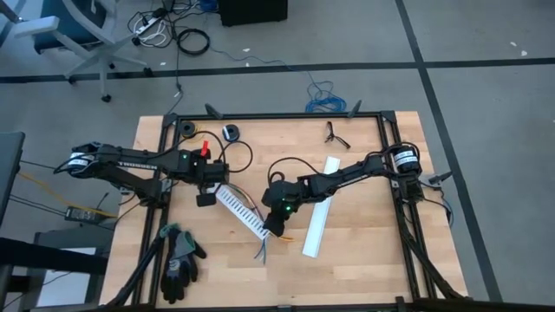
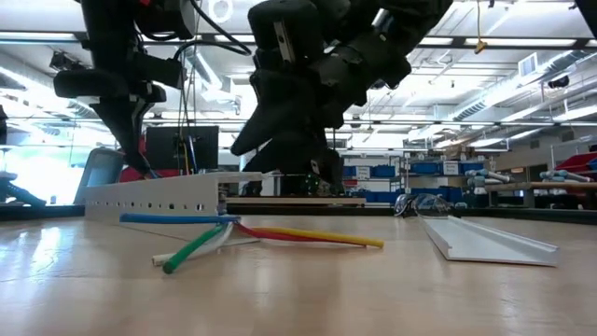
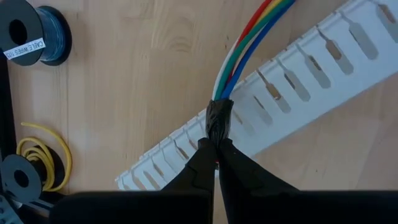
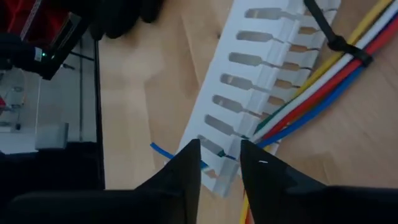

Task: Ziptie cables
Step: Put the ziptied cables into the cable duct

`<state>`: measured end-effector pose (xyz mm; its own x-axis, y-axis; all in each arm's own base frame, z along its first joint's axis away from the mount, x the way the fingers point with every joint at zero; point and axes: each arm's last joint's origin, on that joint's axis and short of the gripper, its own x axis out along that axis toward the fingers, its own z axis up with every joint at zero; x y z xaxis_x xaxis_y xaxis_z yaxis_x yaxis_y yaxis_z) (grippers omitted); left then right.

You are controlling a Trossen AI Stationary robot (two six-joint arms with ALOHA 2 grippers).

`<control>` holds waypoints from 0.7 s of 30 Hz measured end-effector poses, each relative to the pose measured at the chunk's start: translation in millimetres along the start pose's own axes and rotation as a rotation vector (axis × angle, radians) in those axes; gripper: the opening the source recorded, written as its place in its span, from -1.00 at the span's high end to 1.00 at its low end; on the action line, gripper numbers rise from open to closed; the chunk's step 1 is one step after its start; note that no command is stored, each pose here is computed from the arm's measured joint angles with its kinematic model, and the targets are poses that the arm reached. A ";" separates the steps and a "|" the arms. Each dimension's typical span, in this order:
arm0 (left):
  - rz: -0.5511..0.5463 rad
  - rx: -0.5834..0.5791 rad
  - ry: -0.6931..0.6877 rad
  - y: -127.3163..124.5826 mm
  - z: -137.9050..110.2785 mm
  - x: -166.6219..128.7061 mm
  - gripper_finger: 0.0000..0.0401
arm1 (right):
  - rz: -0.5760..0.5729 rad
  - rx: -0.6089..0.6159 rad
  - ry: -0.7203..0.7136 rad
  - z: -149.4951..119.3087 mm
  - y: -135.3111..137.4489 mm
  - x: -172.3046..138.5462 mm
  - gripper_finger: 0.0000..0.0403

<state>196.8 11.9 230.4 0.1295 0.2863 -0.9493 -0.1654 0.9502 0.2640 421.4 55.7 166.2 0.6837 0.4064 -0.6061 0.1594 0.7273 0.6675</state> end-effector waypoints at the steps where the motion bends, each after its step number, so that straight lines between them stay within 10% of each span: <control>1: 0.000 -0.001 -0.003 0.0 0.3 0.0 0.91 | -0.001 0.009 0.001 -0.1 -0.1 0.0 0.55; 21: -0.003 -0.007 -0.024 -0.5 2.1 1.0 0.91 | 0.127 -0.019 0.003 -2.6 -12.6 27.1 0.97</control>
<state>199.1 11.9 229.8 0.1537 0.2866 -0.9456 -0.1716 0.9502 0.2601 436.1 58.9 140.3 0.6953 0.4973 -0.5189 0.0587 0.6803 0.7306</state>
